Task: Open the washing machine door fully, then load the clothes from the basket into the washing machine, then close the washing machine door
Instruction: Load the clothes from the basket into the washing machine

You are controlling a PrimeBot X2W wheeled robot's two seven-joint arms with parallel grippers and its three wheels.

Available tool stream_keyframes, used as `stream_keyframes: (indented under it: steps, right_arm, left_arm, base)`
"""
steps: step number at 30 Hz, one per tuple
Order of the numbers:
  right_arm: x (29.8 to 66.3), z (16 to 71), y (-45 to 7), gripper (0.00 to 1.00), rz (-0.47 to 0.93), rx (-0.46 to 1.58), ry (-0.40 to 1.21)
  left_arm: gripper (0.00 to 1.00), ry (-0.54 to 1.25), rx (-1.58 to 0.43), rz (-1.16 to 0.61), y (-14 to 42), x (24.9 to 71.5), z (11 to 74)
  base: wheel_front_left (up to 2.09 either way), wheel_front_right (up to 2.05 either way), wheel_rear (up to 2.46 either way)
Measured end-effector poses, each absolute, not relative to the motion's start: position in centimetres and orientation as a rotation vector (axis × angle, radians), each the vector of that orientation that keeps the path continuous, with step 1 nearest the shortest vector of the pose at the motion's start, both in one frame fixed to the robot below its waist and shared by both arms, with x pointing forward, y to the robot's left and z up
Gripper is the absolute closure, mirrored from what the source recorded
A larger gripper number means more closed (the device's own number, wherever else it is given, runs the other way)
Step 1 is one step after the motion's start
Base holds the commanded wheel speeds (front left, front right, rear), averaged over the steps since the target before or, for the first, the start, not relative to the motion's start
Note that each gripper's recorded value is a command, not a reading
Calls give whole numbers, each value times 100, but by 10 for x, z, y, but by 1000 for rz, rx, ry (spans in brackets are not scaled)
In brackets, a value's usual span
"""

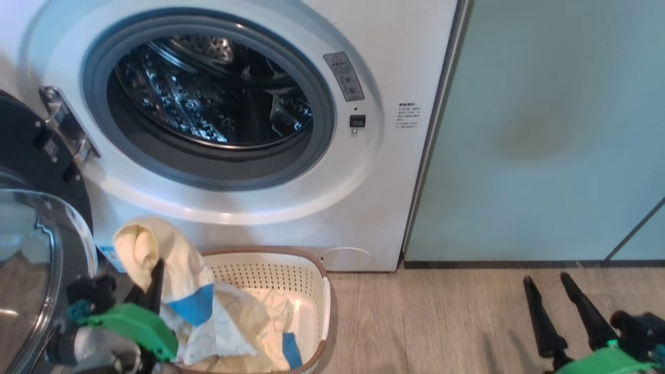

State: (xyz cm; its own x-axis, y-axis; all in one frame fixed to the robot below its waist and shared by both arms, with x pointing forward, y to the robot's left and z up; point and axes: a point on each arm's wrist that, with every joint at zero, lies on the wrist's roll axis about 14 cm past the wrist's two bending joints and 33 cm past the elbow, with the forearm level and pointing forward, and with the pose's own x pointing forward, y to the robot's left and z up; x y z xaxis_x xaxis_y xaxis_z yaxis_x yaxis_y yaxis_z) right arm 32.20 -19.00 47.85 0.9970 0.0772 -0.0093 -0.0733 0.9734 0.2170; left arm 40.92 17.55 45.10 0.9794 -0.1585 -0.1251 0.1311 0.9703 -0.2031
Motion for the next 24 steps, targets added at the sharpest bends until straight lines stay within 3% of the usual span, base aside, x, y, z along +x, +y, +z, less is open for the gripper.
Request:
stream_keyframes:
  steps: [24]
  right_arm:
    - [313, 474, -186, 0, 78, 229, 30]
  left_arm:
    - [100, 15, -166, -187, 167, 391, 492]
  base:
    - [0, 0, 0]
